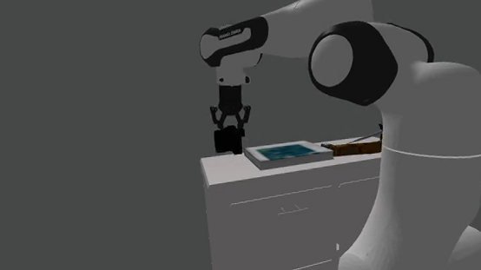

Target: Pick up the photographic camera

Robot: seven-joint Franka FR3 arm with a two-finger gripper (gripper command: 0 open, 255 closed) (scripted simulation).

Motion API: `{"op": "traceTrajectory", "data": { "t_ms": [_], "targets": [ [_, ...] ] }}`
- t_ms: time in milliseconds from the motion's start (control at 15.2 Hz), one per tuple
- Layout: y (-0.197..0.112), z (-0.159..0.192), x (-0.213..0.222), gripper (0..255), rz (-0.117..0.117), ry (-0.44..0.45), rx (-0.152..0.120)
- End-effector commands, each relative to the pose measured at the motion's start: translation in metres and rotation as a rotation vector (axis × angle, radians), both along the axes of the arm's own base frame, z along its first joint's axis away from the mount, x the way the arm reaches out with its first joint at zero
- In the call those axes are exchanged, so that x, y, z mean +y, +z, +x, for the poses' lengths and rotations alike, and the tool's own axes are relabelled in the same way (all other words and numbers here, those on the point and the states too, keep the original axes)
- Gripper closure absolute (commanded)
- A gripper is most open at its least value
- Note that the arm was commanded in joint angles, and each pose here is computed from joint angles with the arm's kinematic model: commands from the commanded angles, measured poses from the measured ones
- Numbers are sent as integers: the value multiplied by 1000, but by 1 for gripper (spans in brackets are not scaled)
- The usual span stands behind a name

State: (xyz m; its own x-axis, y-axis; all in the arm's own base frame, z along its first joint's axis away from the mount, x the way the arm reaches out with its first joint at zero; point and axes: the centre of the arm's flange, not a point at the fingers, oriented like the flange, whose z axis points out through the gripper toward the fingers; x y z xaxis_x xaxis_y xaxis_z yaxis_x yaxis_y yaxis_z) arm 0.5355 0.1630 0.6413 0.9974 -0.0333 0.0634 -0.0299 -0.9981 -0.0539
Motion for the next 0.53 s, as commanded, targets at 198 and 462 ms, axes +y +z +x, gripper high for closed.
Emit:
{"op": "traceTrajectory", "data": {
  "t_ms": [198,462],
  "targets": [
    [27,0,0,255,0,0,-1],
    [38,0,0,255,0,0,-1]
  ]
}}
